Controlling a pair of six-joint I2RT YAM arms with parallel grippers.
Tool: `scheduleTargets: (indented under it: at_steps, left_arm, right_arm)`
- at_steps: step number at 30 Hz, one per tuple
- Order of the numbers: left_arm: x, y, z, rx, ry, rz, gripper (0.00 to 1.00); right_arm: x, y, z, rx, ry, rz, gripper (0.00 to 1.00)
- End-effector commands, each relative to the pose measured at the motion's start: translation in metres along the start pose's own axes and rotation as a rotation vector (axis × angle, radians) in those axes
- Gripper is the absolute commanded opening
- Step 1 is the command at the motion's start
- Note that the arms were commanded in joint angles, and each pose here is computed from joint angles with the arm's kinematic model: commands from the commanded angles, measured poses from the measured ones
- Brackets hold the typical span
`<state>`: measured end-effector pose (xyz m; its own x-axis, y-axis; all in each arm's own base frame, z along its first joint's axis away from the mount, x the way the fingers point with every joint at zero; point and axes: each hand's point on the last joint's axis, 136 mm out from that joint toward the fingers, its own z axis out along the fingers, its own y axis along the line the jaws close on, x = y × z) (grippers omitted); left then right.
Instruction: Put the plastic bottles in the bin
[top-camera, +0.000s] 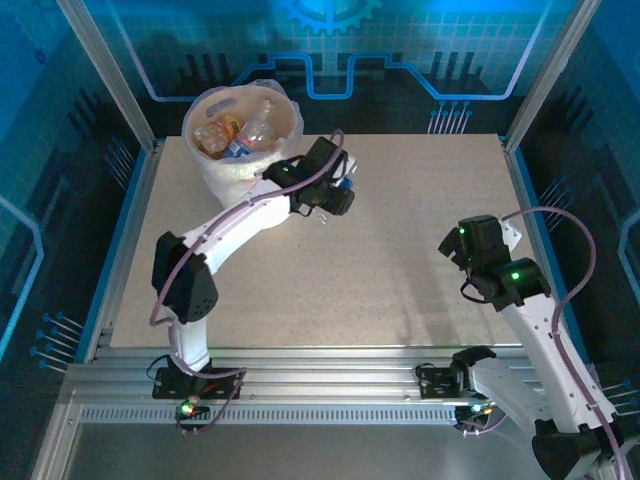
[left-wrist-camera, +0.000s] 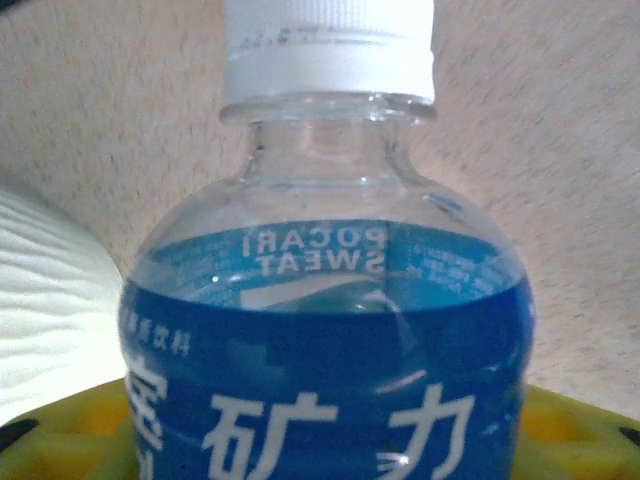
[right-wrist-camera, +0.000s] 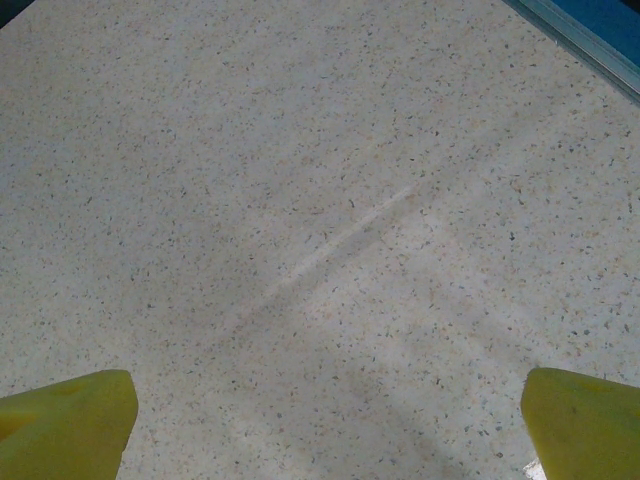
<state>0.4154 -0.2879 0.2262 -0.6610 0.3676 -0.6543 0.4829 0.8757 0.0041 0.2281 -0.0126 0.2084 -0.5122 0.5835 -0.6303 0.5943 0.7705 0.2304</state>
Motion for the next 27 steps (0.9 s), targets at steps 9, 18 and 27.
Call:
scheduleTargets:
  at_steps: [9, 18, 27]
  left_arm:
    - [-0.091, -0.009, -0.118, 0.083, -0.380, 0.043, 0.37]
    - [-0.147, 0.038, -0.175, -0.088, -0.599, 0.158, 0.36]
    - [-0.186, 0.125, -0.227, -0.253, -0.811, 0.255, 0.37]
  right_arm:
    - [0.001, -0.003, 0.004, 0.006, -0.001, 0.034, 1.00]
    - [0.002, -0.004, 0.004, 0.010, 0.000, 0.027, 1.00]
    - [0.003, 0.000, 0.007, -0.005, 0.006, 0.028, 1.00]
